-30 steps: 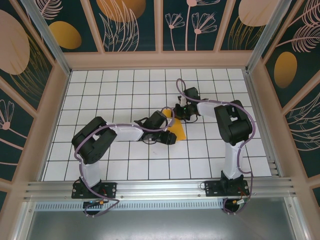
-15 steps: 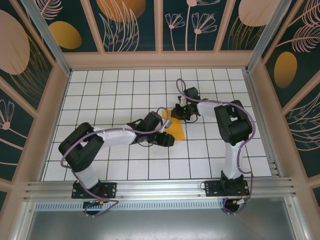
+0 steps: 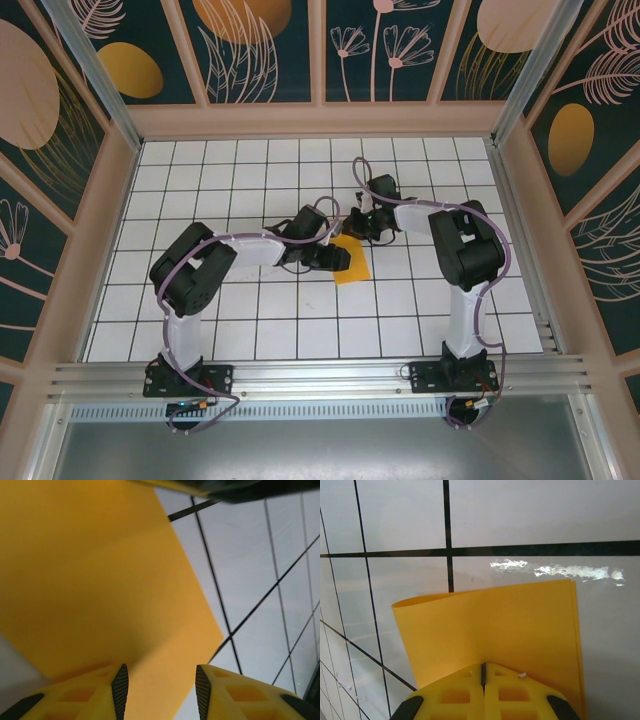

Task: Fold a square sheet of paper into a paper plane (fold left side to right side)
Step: Hold the square sheet of paper at the center of the table.

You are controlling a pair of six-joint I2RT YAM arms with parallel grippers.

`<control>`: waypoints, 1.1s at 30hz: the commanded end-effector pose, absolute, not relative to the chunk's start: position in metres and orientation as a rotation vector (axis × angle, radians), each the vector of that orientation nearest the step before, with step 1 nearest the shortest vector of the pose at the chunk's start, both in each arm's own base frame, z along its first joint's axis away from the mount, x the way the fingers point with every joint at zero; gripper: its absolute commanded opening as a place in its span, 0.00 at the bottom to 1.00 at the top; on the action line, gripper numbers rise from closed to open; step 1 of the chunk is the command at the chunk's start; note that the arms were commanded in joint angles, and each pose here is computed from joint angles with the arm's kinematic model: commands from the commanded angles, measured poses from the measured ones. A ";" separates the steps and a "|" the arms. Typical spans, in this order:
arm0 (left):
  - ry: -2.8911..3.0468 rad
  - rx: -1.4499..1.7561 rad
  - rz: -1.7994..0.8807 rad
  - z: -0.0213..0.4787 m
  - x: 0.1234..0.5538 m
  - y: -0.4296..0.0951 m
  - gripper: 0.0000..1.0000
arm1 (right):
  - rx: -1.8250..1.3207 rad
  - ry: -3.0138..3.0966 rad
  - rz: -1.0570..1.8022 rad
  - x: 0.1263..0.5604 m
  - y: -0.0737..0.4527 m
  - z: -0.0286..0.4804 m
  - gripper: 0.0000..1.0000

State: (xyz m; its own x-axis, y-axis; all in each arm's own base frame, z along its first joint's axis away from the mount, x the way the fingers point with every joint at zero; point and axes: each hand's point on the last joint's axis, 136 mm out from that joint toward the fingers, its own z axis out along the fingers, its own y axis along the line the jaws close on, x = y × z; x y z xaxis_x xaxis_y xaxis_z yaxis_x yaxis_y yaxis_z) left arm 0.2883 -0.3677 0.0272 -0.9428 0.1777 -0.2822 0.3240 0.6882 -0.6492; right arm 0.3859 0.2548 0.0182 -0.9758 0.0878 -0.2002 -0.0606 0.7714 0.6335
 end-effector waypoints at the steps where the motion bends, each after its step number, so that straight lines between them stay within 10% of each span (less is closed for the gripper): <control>1: 2.681 0.407 -1.127 0.031 0.292 -0.375 0.43 | 0.078 2.840 0.891 0.369 0.243 -0.004 0.05; 16: 2.775 0.347 -1.037 0.003 0.279 -0.356 0.41 | 0.029 2.585 0.831 0.409 0.213 0.101 0.33; 33: 2.776 0.340 -1.007 0.005 0.281 -0.356 0.41 | 0.073 2.773 0.998 0.289 0.219 0.040 0.05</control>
